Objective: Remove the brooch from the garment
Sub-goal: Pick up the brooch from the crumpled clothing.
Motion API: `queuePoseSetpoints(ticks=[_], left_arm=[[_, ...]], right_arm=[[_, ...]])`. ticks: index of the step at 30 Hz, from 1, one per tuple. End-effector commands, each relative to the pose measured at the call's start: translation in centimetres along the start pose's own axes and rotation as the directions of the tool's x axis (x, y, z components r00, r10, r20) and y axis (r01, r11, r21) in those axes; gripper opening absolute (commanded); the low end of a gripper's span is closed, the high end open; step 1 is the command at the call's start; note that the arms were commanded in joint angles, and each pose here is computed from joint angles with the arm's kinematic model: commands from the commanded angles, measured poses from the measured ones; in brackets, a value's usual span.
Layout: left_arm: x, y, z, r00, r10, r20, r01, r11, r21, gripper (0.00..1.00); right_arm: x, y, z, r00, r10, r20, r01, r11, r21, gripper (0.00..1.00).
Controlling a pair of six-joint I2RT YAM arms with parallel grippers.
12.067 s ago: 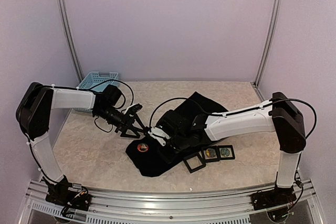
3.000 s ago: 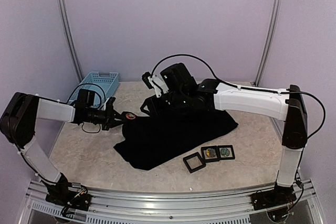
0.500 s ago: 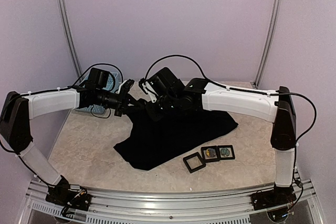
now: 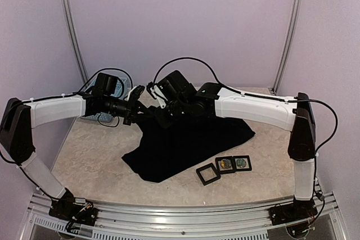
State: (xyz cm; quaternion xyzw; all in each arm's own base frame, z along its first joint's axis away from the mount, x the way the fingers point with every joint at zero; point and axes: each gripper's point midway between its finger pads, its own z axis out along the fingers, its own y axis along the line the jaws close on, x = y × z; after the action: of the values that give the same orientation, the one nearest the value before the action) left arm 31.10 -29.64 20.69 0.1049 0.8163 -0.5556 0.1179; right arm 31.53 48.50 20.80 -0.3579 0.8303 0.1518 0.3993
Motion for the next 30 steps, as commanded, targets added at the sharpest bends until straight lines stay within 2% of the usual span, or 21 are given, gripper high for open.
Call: queuePoseSetpoints(ticks=[1,9,18,23,26,30], left_arm=[[-0.7,-1.9,-0.1,0.999,0.048,0.005,-0.048,0.998,0.036,0.0],[-0.8,-2.1,-0.2,0.999,0.053,0.012,-0.053,0.998,0.027,0.0],[-0.9,-1.3,-0.3,1.0,0.003,0.022,-0.003,1.0,-0.001,0.0],[-0.9,0.3,-0.8,0.997,-0.068,0.038,0.07,0.997,-0.042,0.06],[-0.8,0.7,-1.2,0.995,-0.087,0.046,0.089,0.995,-0.041,0.19],[-0.4,0.7,-1.2,0.996,-0.089,0.03,0.09,0.995,-0.039,0.25]], right_arm=[[-0.8,0.8,0.8,1.0,-0.019,0.02,0.019,1.0,-0.009,0.13],[-0.7,0.3,0.8,1.0,-0.017,0.017,0.017,1.0,0.017,0.0],[-1.9,-0.6,-1.1,0.994,0.063,0.091,-0.064,0.998,0.003,0.0],[-1.7,-1.6,-2.0,0.982,0.135,0.13,-0.132,0.991,-0.034,0.0],[-1.7,-2.1,-2.5,0.975,0.161,0.152,-0.155,0.987,-0.053,0.0],[-1.9,-2.5,-3.1,0.963,0.198,0.181,-0.184,0.978,-0.094,0.0]])
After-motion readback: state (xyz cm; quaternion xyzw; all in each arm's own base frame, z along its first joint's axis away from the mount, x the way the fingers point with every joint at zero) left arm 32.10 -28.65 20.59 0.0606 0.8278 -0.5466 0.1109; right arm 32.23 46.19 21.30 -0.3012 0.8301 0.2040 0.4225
